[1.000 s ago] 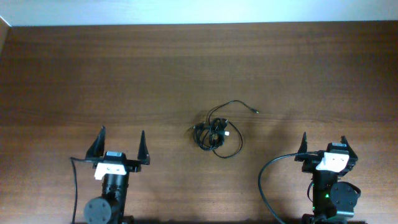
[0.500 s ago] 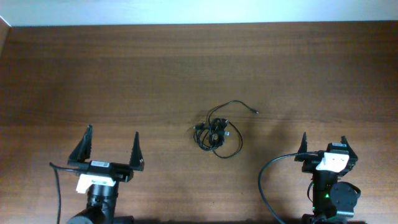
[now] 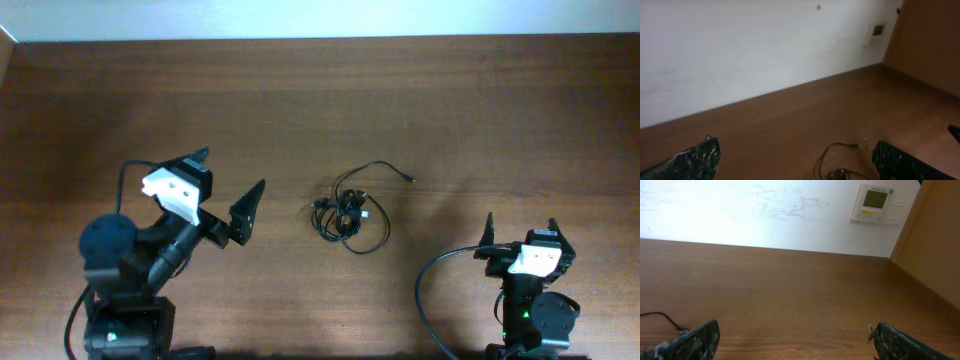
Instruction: Untangle cables
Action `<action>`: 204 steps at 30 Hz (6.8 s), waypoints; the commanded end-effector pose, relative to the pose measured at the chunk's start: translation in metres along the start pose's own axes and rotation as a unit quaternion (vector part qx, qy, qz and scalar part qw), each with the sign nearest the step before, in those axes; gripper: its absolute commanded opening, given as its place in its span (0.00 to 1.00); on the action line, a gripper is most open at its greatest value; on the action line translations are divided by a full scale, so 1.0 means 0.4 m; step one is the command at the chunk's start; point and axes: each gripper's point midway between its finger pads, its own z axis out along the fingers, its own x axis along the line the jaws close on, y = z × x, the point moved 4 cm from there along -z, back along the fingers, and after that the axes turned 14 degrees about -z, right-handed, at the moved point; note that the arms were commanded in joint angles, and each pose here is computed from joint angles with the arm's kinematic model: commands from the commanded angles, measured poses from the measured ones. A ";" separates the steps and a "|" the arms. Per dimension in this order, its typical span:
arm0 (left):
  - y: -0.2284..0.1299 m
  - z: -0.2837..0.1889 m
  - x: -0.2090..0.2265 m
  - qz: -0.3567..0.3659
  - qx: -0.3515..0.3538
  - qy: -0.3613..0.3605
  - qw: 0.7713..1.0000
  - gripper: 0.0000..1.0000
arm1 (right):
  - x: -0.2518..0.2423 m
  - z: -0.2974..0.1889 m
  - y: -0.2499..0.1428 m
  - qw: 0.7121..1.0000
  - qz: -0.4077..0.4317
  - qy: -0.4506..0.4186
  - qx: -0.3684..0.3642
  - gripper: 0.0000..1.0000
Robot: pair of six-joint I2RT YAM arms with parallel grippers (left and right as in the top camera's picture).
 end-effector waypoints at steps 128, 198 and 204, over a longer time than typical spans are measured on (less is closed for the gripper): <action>-0.509 0.350 -0.207 -0.502 0.256 0.450 0.693 0.00 | 0.461 -0.191 0.199 0.705 0.430 0.558 0.081 0.04; -0.791 0.198 0.007 -0.701 0.281 0.289 0.589 0.29 | 0.456 -0.125 -0.069 0.786 0.423 0.343 0.292 0.98; -0.782 0.190 -0.054 -0.796 0.315 0.277 0.437 0.00 | 0.468 -0.140 -0.063 0.773 0.420 0.369 0.300 0.92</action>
